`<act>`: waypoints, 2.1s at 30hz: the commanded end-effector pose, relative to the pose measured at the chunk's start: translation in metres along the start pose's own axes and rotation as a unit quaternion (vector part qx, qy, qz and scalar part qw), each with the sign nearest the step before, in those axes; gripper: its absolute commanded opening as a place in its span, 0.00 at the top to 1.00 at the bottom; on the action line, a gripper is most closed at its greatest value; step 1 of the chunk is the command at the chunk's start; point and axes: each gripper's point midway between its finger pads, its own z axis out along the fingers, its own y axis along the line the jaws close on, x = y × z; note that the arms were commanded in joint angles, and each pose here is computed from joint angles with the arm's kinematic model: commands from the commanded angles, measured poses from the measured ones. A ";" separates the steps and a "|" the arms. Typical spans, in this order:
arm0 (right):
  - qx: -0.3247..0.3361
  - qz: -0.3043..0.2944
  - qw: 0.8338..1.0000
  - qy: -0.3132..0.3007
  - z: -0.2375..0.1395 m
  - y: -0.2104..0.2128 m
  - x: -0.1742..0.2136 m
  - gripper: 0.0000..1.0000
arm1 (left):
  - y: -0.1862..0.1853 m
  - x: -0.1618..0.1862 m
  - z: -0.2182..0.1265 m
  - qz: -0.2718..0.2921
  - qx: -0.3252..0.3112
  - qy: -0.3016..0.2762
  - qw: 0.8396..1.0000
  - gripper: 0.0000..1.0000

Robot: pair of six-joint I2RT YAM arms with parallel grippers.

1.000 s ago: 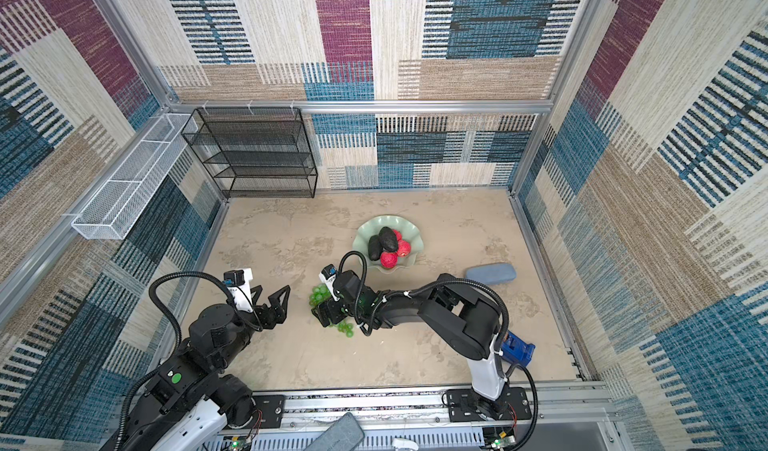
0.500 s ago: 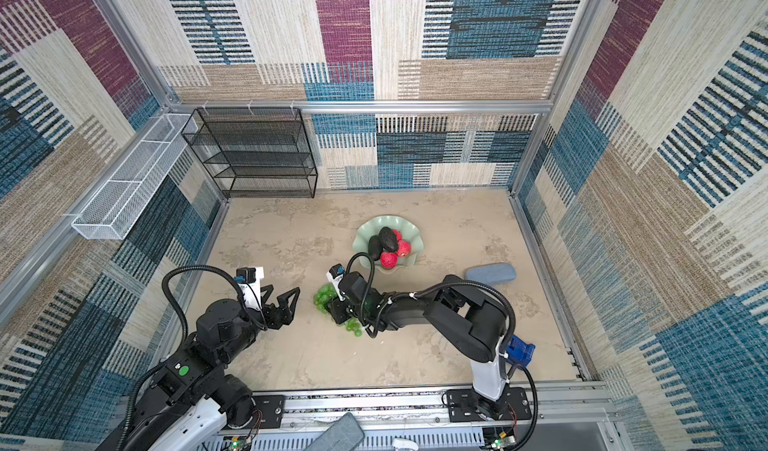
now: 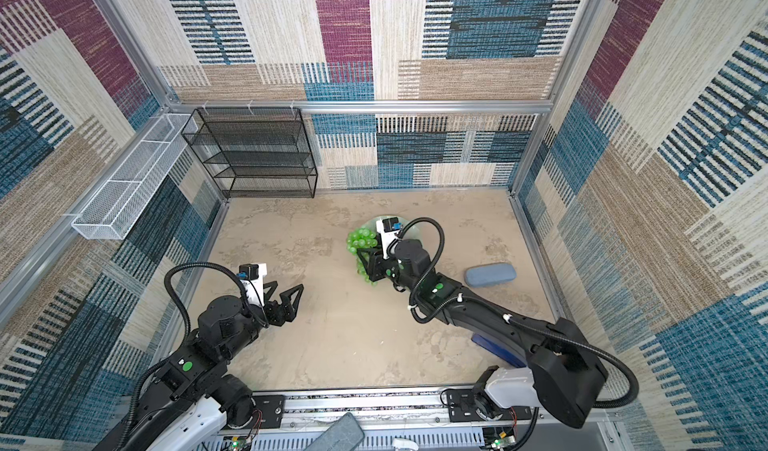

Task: Place and organize the fake fruits in the fruit bowl

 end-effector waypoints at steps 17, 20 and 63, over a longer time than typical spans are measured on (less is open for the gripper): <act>0.146 0.011 0.988 -0.042 0.003 -0.137 -0.061 0.64 | -0.005 -0.013 0.000 0.004 0.008 -0.021 1.000 0.13; 0.142 0.035 0.989 -0.020 0.018 -0.156 -0.044 0.64 | -0.004 -0.012 0.001 0.004 0.006 -0.018 1.000 0.13; 0.401 -0.112 0.880 -0.228 -0.182 -0.209 -0.027 0.00 | 0.136 -0.033 0.045 0.102 -0.327 -0.060 0.938 0.01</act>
